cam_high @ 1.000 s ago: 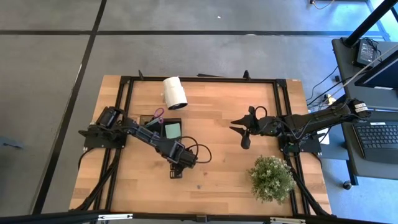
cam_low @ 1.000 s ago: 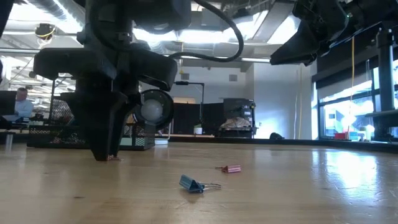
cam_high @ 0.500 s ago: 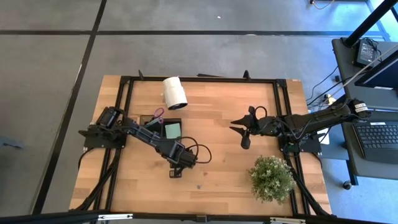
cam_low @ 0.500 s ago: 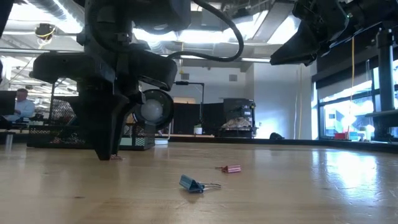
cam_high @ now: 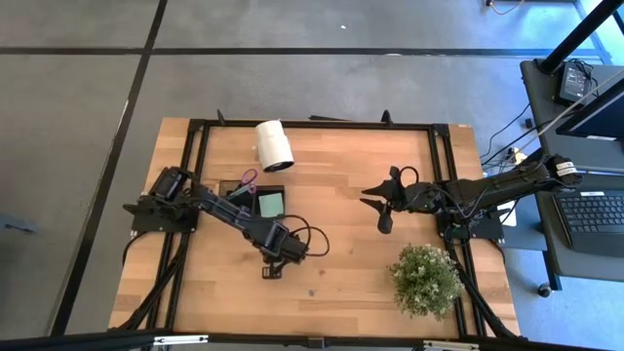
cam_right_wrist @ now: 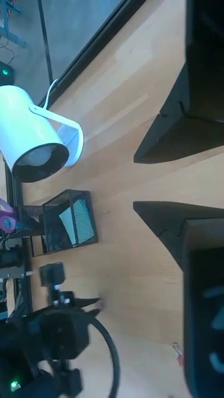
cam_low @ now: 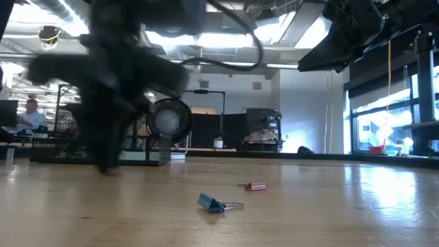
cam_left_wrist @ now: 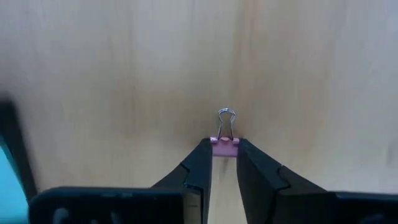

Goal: Pick and place office supplies into organizer
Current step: Put the pink binder clip into the black desk organizer

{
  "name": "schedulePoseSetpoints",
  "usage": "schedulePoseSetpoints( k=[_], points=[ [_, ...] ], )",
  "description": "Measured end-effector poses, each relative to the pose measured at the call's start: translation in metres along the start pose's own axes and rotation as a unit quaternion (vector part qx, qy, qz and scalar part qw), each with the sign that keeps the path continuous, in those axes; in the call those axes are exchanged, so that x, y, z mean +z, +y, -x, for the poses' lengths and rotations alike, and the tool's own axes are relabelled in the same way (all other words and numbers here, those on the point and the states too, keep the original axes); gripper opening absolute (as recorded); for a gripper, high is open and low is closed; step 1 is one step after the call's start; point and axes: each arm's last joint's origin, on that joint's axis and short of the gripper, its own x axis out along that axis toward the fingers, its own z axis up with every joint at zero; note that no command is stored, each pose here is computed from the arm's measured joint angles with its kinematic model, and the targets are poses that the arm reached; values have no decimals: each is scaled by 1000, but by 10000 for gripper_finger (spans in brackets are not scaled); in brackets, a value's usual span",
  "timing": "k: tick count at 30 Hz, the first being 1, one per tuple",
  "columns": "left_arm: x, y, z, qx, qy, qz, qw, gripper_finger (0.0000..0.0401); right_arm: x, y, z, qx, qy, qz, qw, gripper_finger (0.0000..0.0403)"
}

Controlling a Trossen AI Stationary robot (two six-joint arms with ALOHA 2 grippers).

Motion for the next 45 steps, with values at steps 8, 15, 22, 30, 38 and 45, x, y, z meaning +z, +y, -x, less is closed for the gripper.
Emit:
schedulePoseSetpoints(
  k=[8,15,22,30,38,45],
  points=[
    [-21,11,44,8,17,10,1000,55,1,0,0,0,-3,-1,1000,113],
    [-50,29,76,87,38,47,994,55,1,0,0,0,-3,-1,1000,113],
    [-75,56,76,112,54,113,986,55,1,0,0,0,-3,-2,1000,113],
    [-94,85,59,145,74,166,973,55,1,0,0,1,-6,-3,1000,113],
    [-96,103,45,144,79,206,965,55,3,0,0,2,-13,-6,1000,113],
    [-98,107,43,145,86,212,963,60,3,0,0,2,-13,-6,1000,113]
  ],
)
